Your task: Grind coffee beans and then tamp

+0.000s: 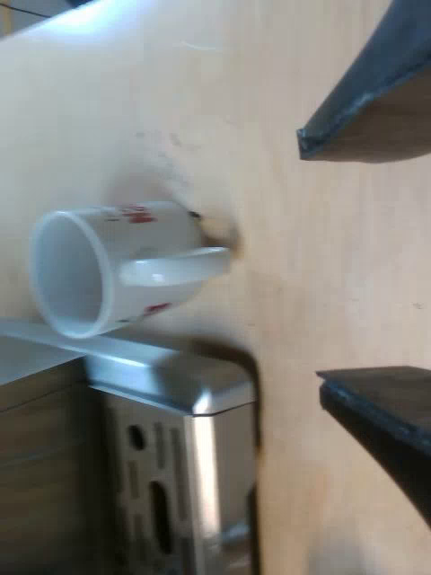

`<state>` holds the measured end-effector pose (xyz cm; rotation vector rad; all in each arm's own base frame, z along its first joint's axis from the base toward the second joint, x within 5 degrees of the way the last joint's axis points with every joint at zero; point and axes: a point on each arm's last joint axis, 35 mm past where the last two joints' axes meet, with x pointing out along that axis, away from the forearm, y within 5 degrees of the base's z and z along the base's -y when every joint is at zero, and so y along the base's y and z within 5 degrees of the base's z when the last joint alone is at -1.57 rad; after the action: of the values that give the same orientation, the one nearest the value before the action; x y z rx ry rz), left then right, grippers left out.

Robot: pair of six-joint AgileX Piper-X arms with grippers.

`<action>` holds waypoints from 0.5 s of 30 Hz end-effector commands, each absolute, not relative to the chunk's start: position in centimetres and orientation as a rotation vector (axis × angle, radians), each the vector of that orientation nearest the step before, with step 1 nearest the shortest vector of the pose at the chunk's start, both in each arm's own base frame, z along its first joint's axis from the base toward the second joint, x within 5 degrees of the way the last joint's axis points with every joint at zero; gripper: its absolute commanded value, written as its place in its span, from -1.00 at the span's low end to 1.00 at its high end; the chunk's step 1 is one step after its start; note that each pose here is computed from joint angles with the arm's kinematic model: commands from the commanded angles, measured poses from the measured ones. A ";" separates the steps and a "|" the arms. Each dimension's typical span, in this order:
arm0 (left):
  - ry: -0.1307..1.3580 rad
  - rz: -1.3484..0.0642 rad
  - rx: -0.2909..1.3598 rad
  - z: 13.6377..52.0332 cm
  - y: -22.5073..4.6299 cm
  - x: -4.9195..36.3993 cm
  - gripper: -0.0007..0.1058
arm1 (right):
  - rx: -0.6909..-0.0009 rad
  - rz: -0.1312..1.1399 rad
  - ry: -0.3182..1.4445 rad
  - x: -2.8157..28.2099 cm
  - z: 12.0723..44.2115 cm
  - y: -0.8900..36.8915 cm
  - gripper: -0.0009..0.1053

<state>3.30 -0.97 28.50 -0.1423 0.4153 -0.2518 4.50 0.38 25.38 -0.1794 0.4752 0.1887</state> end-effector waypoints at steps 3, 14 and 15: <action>0.409 -0.244 -0.143 28.6 -1.0 3.5 0.32 | -0.177 0.212 0.514 4.7 24.4 0.4 0.00; 0.410 -0.265 -0.147 28.7 -1.0 3.5 0.32 | -0.157 0.208 0.522 4.8 24.2 0.4 0.00; 0.410 -0.265 -0.147 28.7 -1.0 3.5 0.32 | -0.140 0.203 0.524 4.8 24.2 0.4 0.00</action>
<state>3.29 -1.01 28.52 -0.1450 0.4148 -0.2657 4.73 0.40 24.05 -0.1562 0.5263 0.2000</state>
